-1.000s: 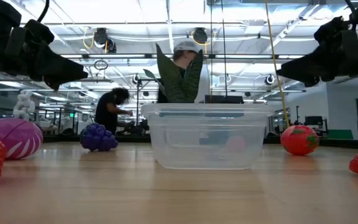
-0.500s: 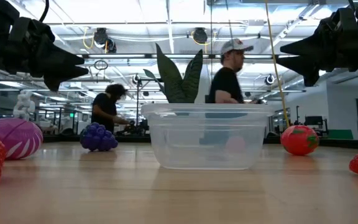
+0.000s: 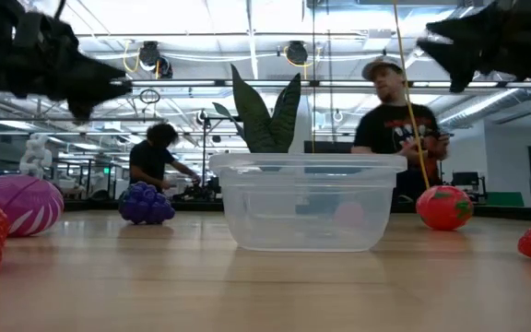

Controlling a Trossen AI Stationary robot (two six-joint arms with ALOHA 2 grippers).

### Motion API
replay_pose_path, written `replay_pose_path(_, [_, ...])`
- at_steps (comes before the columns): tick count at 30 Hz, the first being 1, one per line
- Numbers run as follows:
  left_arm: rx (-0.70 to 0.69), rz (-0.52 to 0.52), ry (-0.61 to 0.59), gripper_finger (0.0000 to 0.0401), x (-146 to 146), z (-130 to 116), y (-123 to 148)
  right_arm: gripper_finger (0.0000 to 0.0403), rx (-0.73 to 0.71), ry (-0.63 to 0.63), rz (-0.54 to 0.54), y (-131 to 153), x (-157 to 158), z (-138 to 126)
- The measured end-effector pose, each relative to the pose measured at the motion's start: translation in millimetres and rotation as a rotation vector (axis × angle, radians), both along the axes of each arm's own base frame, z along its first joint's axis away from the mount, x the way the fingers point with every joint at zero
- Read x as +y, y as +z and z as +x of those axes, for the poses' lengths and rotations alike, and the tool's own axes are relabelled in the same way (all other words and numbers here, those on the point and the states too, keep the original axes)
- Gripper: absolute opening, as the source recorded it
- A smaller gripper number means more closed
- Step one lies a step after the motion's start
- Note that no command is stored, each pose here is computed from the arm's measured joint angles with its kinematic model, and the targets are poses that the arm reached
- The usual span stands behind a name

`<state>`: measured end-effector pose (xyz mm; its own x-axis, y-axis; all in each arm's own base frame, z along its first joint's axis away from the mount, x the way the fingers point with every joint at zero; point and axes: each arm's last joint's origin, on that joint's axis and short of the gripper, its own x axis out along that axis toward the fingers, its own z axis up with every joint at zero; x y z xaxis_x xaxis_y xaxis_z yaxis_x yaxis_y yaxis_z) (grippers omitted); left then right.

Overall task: Pick and placing Produce into tupperware
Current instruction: Put the red dragon fruit into the transparent bin

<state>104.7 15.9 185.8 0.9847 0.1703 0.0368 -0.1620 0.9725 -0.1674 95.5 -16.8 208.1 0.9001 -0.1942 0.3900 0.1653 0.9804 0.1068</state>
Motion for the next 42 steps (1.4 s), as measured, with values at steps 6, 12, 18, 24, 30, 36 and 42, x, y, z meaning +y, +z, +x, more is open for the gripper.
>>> replay_pose_path(6, [0.037, 0.09, 0.011, 0.0186, -2, -15, 58, 0.0171, -0.07, -0.11, -0.239, 60, 2, -15])
replay_pose_path(12, [0.164, 0.088, 0.127, 0.0186, -3, -45, 117, 0.0171, 0.109, -0.081, -0.297, 136, 5, -22])
replay_pose_path(18, [0.242, 0.085, 0.208, 0.0186, -3, -62, 156, 0.0171, 0.408, -0.012, -0.247, 199, 4, -4])
replay_pose_path(24, [0.335, 0.042, 0.258, 0.0186, -1, -61, 164, 0.0171, 0.771, 0.016, -0.079, 241, -1, 30])
replay_pose_path(30, [0.443, -0.011, 0.268, 0.0186, 0, -53, 158, 0.0171, 1.185, 0.016, 0.186, 241, -6, 69])
replay_pose_path(36, [0.506, 0.002, 0.331, 0.0186, 3, -44, 155, 0.0171, 1.532, -0.047, 0.389, 215, -9, 92])
replay_pose_path(42, [0.52, 0.007, 0.344, 0.0186, 4, -41, 155, 0.0171, 1.586, -0.017, 0.47, 193, -9, 105])
